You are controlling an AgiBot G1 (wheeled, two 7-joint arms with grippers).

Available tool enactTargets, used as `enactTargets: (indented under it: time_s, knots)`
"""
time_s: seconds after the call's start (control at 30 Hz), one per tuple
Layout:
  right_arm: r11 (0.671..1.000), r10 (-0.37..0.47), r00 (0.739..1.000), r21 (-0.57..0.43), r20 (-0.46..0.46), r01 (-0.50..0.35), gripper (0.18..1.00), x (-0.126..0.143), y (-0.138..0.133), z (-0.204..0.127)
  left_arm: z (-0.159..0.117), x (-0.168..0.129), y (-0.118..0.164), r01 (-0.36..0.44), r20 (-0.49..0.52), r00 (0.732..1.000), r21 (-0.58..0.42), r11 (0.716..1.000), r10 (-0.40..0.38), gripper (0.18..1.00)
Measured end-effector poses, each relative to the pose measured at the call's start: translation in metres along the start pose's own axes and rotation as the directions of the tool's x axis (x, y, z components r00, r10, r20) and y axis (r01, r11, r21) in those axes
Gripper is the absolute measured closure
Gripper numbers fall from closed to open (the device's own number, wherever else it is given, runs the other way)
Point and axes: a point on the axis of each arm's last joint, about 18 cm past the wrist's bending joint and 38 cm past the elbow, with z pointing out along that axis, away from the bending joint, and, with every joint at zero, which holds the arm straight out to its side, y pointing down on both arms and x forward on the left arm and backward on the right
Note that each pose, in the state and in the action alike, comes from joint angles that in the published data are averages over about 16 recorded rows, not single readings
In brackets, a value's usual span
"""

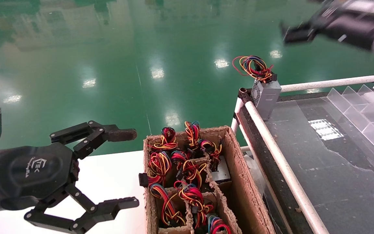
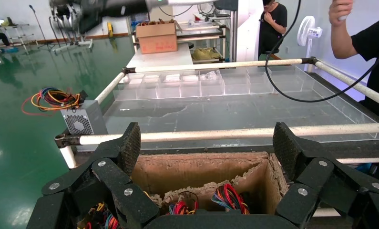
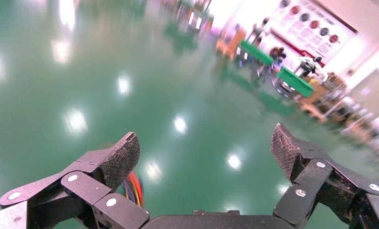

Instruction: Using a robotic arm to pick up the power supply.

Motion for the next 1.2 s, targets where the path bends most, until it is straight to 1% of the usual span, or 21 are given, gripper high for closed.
enactTargets:
  time_s: [0.2, 0.33, 0.6, 0.83, 1.03, 1.2]
  knots:
    - [0.987, 0.124, 0.992, 0.103, 0.005, -0.124, 0.191, 0.009, -0.007, -0.019, 0.0, 0.0, 0.0, 0.0, 0.0, 1.0, 0.0, 1.0, 0.0, 0.183]
    - [0.977, 0.16, 0.987, 0.142, 0.023, -0.161, 0.181, 0.008, -0.006, -0.03, 0.0, 0.0, 0.0, 0.0, 0.001, 1.0, 0.0, 1.0, 0.0, 0.183]
    - [0.962, 0.178, 0.98, 0.195, 0.092, -0.193, 0.178, -0.007, -0.002, -0.049, 0.0, 0.0, 0.0, 0.0, 0.001, 1.0, 0.0, 1.0, 0.0, 0.183]
    - [0.948, 0.185, 0.968, 0.229, 0.173, -0.222, 0.178, -0.026, -0.002, -0.067, 0.0, 0.0, 0.0, 0.0, 0.001, 1.0, 0.0, 1.0, 0.0, 0.183]
    - [0.937, 0.185, 0.949, 0.247, 0.255, -0.249, 0.178, -0.046, -0.003, -0.084, 0.0, 0.0, 0.0, 0.0, 0.001, 1.0, 0.0, 1.0, 0.0, 0.183]
    - [0.928, 0.182, 0.925, 0.253, 0.332, -0.274, 0.178, -0.066, -0.006, -0.099, 0.0, 0.0, 0.0, 0.0, 0.001, 1.0, 0.0, 1.0, 0.0, 0.183]
